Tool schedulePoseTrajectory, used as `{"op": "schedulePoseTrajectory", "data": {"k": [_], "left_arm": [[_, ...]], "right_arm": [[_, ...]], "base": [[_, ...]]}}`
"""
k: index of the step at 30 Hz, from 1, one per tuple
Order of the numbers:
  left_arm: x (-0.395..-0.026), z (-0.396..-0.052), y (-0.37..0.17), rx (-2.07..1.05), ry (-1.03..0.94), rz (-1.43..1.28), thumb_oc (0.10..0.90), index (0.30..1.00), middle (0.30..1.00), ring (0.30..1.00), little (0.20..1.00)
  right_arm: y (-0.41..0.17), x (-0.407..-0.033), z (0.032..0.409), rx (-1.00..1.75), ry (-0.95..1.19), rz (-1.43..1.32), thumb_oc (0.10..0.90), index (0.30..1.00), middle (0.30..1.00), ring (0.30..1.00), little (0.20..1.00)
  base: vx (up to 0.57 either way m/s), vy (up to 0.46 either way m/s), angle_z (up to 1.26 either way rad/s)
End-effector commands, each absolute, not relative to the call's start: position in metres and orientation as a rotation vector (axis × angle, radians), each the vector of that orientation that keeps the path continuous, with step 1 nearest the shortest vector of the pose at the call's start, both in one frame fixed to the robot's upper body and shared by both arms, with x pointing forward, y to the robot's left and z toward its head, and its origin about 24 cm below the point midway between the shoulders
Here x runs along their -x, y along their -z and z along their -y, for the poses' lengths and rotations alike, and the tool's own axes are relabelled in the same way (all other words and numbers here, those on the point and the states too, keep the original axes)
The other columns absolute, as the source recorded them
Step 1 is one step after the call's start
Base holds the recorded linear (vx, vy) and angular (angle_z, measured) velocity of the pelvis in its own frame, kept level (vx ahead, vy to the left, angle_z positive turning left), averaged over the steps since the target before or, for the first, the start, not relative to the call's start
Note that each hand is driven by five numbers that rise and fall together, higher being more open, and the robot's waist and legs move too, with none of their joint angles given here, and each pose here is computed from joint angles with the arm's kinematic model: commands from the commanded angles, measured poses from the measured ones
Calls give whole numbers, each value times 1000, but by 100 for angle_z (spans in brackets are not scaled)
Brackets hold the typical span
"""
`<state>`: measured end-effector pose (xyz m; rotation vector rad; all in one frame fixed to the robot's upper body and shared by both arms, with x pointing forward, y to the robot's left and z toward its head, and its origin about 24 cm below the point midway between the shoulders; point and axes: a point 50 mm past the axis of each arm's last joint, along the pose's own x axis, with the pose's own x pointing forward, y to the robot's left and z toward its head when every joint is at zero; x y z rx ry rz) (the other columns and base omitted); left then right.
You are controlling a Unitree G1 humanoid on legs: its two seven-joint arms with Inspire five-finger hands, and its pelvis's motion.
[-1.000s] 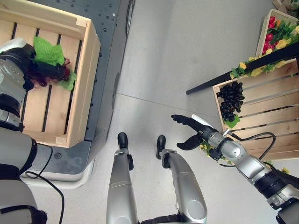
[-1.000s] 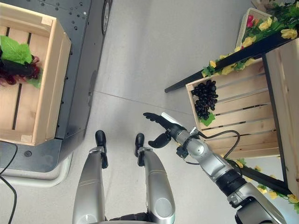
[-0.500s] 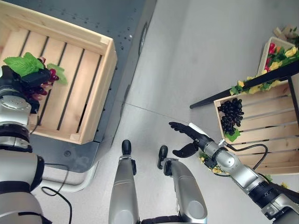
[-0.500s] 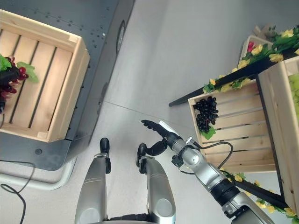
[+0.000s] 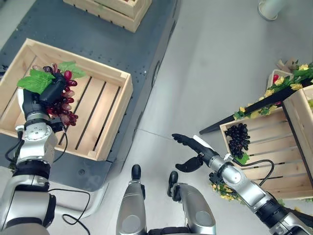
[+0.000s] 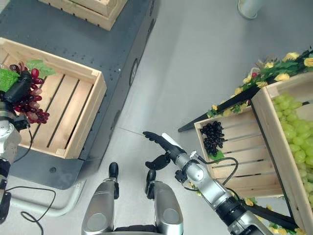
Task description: Pick up the fruits from the basket on one side to the basket on the other side
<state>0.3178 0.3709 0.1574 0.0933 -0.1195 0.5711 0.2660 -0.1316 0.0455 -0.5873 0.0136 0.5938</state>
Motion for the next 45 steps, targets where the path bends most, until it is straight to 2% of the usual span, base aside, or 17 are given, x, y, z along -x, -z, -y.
{"op": "schedulePoseTrajectory", "data": {"k": [1,9,17,23,36,45], "left_arm": [[-323,-348,-207,90,-439,472,400,300,300,300,300],[-328,-315,-203,121,-204,490,400,300,300,300,300],[-340,-269,-218,123,69,482,400,300,300,300,300],[-349,-246,-227,62,159,480,400,300,300,300,300],[-367,-180,-223,117,405,420,400,300,300,300,300],[-371,-152,-223,203,521,440,400,300,300,300,300]], "right_arm": [[-86,-264,123,560,-608,226,800,900,900,900,900],[-98,-261,106,447,-618,296,800,900,900,900,900],[-113,-269,81,183,-633,329,800,900,900,900,900],[-132,-281,71,209,-579,401,800,900,900,900,900],[-164,-307,37,-217,-628,307,800,900,900,900,900],[-161,-310,11,-418,-715,157,800,900,900,900,900]], "base": [[0,0,0],[33,-56,2],[24,-115,7],[-7,-93,5],[-6,-61,0],[0,0,0]]}}
